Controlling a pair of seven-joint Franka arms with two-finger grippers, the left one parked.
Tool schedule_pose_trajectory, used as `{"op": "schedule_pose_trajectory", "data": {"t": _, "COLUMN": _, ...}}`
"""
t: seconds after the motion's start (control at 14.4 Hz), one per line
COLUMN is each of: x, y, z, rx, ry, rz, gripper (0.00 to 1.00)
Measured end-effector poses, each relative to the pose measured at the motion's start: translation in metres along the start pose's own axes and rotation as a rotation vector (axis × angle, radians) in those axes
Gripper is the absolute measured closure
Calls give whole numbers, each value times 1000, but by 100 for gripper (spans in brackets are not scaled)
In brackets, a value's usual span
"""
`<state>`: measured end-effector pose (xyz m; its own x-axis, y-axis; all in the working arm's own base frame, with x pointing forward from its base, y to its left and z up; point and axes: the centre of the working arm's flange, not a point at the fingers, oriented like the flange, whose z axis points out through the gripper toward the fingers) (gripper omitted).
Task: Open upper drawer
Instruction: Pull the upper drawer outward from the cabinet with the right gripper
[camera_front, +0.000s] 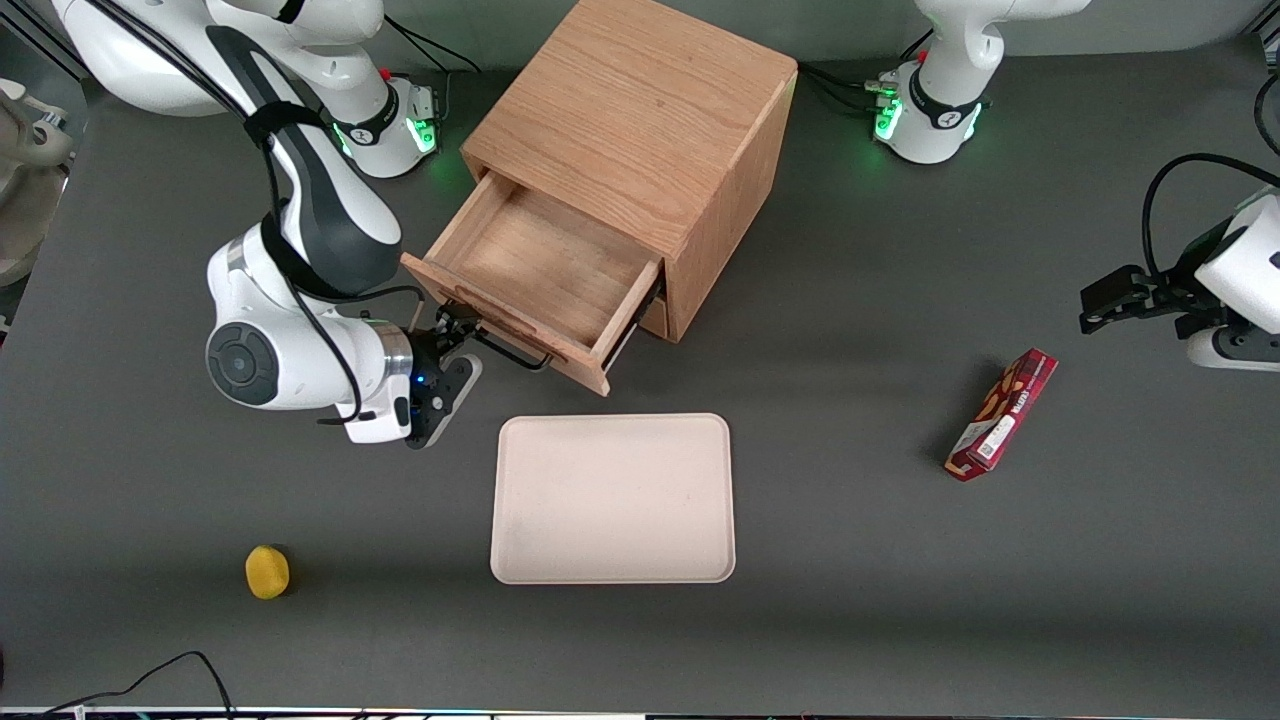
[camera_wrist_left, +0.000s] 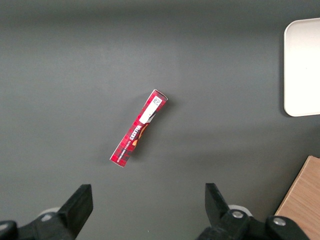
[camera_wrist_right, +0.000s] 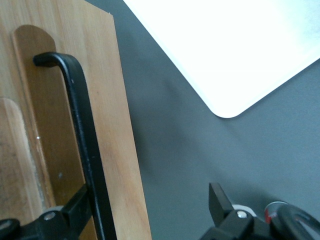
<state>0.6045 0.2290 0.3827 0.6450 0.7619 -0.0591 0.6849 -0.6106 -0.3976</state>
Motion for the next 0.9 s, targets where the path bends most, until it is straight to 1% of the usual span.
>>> {"op": "schedule_pose_trajectory", "data": {"t": 0.21, "x": -1, "y": 8, "z": -1, "rx": 3, "ry": 1, "rz": 3, "gripper": 0}}
{"op": "schedule_pose_trajectory", "data": {"t": 0.76, "x": 0, "y": 17, "z": -13, "rx": 6, "ry": -29, "rz": -24, "gripper": 0}}
{"op": "schedule_pose_trajectory", "data": {"t": 0.9, "x": -3, "y": 24, "z": -18, "rx": 1, "ry": -24, "rz": -23, "gripper": 0}}
